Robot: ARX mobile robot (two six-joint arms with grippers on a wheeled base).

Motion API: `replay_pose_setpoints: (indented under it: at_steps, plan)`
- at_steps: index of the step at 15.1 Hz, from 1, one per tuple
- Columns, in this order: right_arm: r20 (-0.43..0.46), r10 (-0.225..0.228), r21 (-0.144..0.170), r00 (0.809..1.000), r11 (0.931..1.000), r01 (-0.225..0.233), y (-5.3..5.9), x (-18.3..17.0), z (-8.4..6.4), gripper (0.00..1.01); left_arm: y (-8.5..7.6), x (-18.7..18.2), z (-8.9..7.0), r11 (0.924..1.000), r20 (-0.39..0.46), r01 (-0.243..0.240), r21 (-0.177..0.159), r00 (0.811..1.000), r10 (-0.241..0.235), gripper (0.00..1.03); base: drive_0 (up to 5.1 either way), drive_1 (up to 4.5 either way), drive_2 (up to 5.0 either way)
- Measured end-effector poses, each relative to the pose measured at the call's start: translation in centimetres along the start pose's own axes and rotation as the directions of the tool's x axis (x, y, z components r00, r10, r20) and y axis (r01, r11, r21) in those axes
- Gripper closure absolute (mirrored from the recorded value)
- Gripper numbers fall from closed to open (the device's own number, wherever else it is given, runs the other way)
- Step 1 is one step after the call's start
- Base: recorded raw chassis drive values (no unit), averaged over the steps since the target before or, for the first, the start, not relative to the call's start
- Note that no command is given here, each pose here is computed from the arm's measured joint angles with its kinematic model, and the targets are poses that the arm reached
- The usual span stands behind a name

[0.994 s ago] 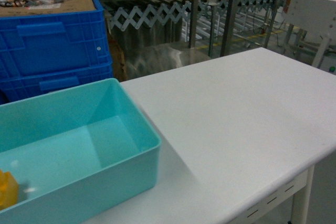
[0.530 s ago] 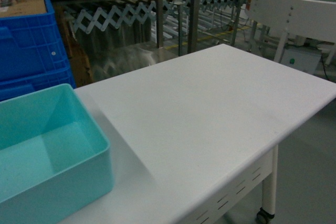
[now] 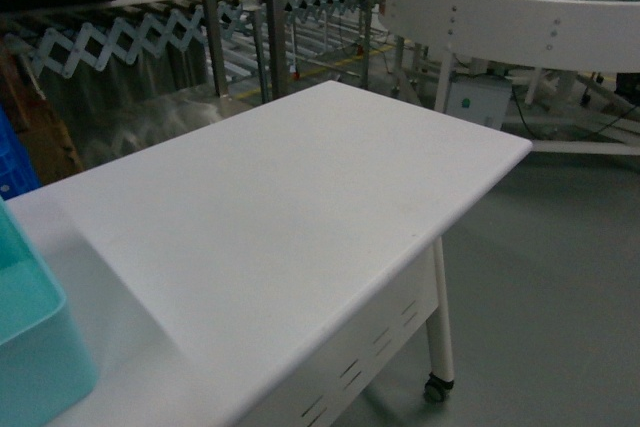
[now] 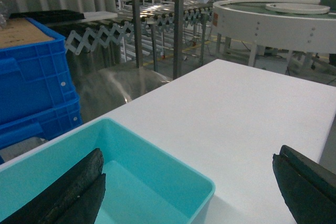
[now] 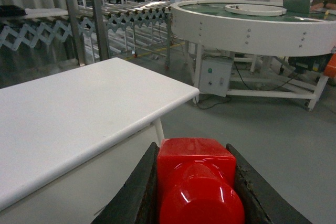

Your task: Pick red block from blue box to shelf

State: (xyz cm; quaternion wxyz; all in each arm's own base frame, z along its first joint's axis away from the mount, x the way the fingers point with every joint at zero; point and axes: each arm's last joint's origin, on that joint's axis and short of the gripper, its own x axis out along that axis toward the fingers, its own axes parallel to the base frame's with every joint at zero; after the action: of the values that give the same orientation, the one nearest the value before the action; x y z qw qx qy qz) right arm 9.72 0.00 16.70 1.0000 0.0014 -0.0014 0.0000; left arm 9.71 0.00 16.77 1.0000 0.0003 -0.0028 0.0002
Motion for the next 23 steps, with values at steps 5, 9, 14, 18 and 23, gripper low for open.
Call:
replay_pose_setpoints:
  at_steps: [5,9,14,18,23]
  plan:
    - [0.0,0.0,0.0,1.0,1.0,0.0,0.0,0.0,0.0,0.73,0.0,0.0,0.0,1.0,0.0,0.0,0.0,1.0,0.0,0.05,-1.4,-1.45,-1.4]
    - [0.0,0.0,0.0,1.0,1.0,0.0,0.0,0.0,0.0,0.73,0.0,0.0,0.0,1.0,0.0,0.0,0.0,1.0,0.0,0.05,-1.5,-1.46,-1.5]
    - [0.0,0.0,0.0,1.0,1.0,0.0,0.0,0.0,0.0,0.73,0.0,0.0,0.0,1.0,0.0,0.0,0.0,1.0,0.0,0.05,-1.5,-1.46,-1.5]
    - [0.0,0.0,0.0,1.0,1.0,0.0,0.0,0.0,0.0,0.73,0.0,0.0,0.0,1.0,0.0,0.0,0.0,1.0,0.0,0.05,-1.5,-1.46,-1.5]
    - [0.0,0.0,0.0,1.0,1.0,0.0,0.0,0.0,0.0,0.73,0.0,0.0,0.0,1.0,0.0,0.0,0.0,1.0,0.0,0.05,-1.5,-1.46,-1.5]
